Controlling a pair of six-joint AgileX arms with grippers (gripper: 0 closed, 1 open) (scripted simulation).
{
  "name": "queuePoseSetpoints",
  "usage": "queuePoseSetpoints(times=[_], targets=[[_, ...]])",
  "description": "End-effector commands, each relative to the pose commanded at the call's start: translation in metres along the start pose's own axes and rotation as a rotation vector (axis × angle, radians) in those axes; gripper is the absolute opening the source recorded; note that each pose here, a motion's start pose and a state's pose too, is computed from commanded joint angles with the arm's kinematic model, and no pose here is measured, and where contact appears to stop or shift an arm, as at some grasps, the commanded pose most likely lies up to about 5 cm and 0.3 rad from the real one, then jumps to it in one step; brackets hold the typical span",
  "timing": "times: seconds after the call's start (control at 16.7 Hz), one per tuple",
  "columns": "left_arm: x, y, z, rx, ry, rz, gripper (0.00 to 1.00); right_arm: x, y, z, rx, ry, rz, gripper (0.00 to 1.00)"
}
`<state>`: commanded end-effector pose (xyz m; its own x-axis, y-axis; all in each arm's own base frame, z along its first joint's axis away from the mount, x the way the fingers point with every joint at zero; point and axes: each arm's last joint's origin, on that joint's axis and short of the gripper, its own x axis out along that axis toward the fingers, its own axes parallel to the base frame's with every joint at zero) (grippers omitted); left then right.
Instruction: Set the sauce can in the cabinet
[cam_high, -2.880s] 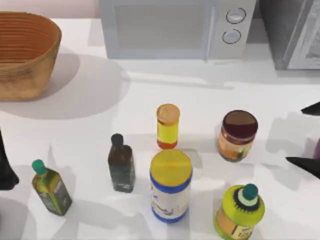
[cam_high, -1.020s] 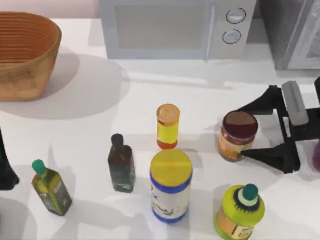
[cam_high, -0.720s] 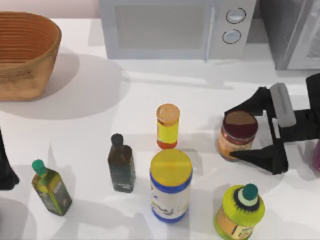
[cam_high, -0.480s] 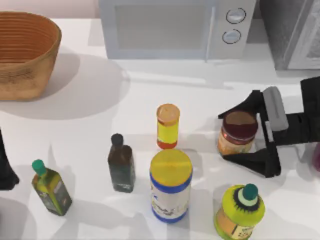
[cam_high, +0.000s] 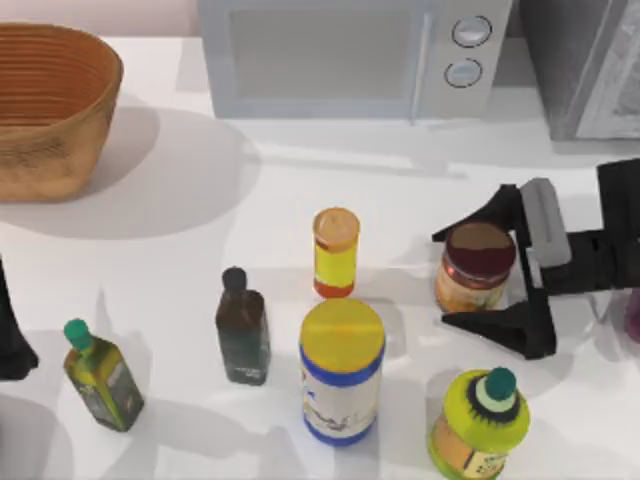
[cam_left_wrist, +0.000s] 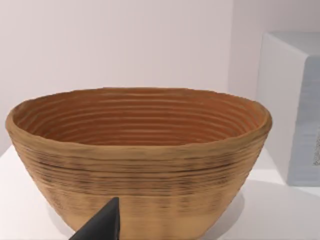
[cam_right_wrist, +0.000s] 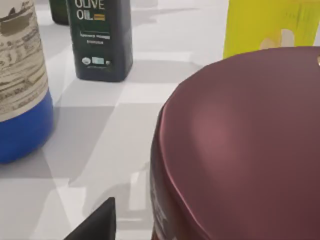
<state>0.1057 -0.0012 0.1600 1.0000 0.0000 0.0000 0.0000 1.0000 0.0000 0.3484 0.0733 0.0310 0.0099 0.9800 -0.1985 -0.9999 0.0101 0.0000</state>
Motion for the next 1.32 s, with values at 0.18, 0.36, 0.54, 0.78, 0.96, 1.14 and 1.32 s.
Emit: queuePoseSetpoints(times=[0.18,0.36,0.54,0.78,0.96,1.14,1.32], targets=[[0.0,0.0,0.0,0.0,0.0,0.0,1.0,0.0,0.0,0.0,0.0,0.0,0.0,0.77],[0.0,0.0,0.0,0.0,0.0,0.0,1.0,0.0,0.0,0.0,0.0,0.0,0.0,0.55],[0.0,0.0,0.0,0.0,0.0,0.0,1.0,0.0,0.0,0.0,0.0,0.0,0.0,0.32],[0.0,0.0,0.0,0.0,0.0,0.0,1.0,0.0,0.0,0.0,0.0,0.0,0.0,0.02],[0.0,0.0,0.0,0.0,0.0,0.0,1.0,0.0,0.0,0.0,0.0,0.0,0.0,0.0],[0.0,0.0,0.0,0.0,0.0,0.0,1.0,0.0,0.0,0.0,0.0,0.0,0.0,0.0],[0.0,0.0,0.0,0.0,0.0,0.0,1.0,-0.0012,-0.0009,0.0006,-0.002,-0.001,-0.004,0.0]])
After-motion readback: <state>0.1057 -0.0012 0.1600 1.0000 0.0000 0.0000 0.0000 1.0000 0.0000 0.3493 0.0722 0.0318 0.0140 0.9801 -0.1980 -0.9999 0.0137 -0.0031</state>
